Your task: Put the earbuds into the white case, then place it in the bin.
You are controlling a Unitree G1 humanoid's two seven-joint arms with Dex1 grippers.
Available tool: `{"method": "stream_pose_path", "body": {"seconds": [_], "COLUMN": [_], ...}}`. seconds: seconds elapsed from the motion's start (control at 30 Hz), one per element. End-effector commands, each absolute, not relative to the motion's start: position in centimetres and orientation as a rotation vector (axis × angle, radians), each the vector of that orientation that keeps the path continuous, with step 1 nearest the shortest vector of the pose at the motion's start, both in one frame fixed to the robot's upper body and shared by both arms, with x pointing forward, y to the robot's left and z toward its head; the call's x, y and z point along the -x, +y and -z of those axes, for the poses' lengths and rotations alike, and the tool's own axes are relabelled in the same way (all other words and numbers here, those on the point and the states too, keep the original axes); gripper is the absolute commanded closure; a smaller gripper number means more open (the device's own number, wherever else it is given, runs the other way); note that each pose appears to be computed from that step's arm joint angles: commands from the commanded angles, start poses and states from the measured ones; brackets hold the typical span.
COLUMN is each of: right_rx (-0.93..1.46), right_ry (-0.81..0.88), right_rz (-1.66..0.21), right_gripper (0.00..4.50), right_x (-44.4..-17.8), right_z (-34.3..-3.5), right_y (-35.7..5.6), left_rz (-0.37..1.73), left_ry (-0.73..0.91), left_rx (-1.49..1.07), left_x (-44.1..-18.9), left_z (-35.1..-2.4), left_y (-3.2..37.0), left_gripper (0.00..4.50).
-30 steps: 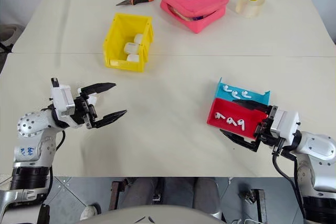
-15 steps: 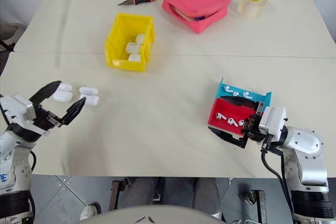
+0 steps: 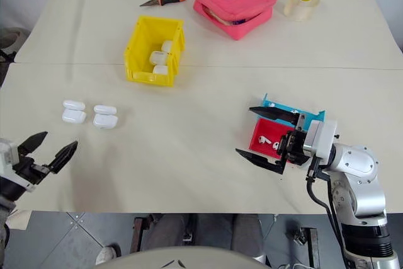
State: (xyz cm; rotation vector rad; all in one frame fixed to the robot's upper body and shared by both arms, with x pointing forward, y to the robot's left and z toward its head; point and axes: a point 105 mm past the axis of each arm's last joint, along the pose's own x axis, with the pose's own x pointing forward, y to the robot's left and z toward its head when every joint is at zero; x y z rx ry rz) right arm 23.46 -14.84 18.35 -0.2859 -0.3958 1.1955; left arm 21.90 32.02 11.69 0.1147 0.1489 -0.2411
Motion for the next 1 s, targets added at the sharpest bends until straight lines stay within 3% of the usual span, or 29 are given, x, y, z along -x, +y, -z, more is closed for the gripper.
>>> {"method": "stream_pose_path", "body": {"seconds": [0.03, 0.43, 0.7, 1.0], "right_rx": [0.287, 0.289, 0.278, 0.271], "right_ry": [-0.432, -0.408, -0.41, -0.41], "right_rz": [-1.209, -1.206, -1.205, -1.186], "right_gripper": [0.0, 0.0, 0.0, 0.0], "right_x": [-23.0, -23.0, -22.7, -22.3], "right_z": [-19.1, -18.7, -18.6, -18.6], "right_y": [-14.5, -14.7, -14.2, -13.9], "left_rz": [0.23, 0.268, 0.1, 0.08], "left_ry": [0.15, 0.384, 0.535, 0.631], "left_rx": [-0.147, -0.161, -0.102, -0.097], "left_x": [-22.4, -25.6, -27.3, -28.7], "left_z": [-13.4, -14.9, -14.8, -14.1], "left_y": [31.5, 27.0, 26.1, 25.0], "left_gripper": [0.06, 0.06, 0.06, 0.06]}}
